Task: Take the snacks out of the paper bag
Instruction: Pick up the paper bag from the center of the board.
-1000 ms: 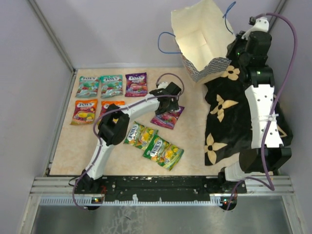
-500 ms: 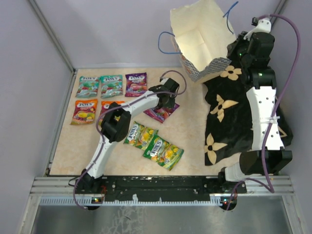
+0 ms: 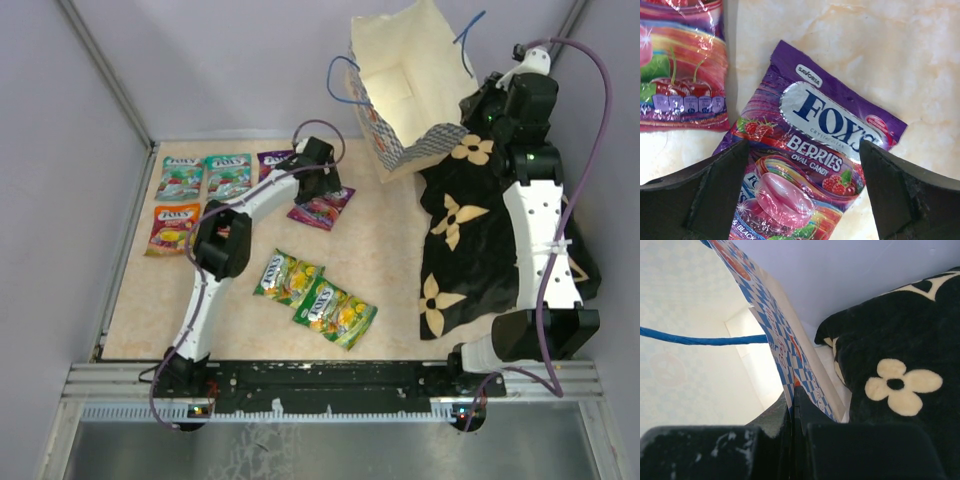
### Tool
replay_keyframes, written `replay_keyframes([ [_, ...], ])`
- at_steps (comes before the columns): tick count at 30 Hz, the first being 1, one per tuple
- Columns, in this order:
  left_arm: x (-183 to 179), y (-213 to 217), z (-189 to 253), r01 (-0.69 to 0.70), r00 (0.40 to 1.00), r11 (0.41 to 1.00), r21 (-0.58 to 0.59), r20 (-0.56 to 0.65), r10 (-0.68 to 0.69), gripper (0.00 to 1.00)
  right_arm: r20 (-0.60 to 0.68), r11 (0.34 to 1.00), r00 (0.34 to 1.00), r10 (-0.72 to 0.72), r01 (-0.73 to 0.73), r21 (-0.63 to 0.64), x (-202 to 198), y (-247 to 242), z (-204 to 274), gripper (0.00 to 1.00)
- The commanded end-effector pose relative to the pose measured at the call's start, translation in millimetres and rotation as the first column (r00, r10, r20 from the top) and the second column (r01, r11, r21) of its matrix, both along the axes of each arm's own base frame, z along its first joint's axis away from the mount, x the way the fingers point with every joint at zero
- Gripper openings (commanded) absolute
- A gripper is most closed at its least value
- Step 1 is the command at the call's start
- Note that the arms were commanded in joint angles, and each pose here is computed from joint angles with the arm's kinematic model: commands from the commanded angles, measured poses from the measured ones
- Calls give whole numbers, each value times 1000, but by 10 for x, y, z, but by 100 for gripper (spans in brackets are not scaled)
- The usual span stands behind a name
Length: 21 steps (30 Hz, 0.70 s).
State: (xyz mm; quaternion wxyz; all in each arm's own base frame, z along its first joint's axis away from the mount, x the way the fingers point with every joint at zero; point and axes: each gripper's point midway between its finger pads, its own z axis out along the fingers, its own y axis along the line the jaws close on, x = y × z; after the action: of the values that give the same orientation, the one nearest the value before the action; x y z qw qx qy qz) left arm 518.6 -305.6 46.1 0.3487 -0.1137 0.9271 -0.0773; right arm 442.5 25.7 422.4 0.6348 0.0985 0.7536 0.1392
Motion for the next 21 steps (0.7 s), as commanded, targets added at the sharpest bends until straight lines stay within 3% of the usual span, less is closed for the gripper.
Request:
replay_keyframes([
  [1, -195, -345, 30, 372, 928, 923, -102, 38, -370, 100, 122, 999, 992, 10, -13, 29, -137, 18, 389, 0],
  [4, -361, -556, 492, 617, 783, 780, -101, 175, -597, 100, 109, 999, 994, 20, -24, 42, -123, 42, 324, 0],
  [6, -472, -538, 710, 710, 692, 704, -30, 219, -688, 100, 104, 998, 994, 28, -33, 47, -126, 58, 297, 0],
  [10, -619, -238, 781, 782, 584, 599, 171, 133, -801, 100, 100, 998, 994, 33, -39, 54, -139, 68, 263, 0],
  [15, -666, 251, 427, 770, 588, 532, 352, -69, -806, 100, 99, 996, 994, 55, -62, 68, -159, 120, 241, 0],
  [21, -635, 381, 156, 759, 613, 528, 382, -144, -777, 100, 95, 997, 994, 48, -54, 60, -198, 103, 241, 0],
])
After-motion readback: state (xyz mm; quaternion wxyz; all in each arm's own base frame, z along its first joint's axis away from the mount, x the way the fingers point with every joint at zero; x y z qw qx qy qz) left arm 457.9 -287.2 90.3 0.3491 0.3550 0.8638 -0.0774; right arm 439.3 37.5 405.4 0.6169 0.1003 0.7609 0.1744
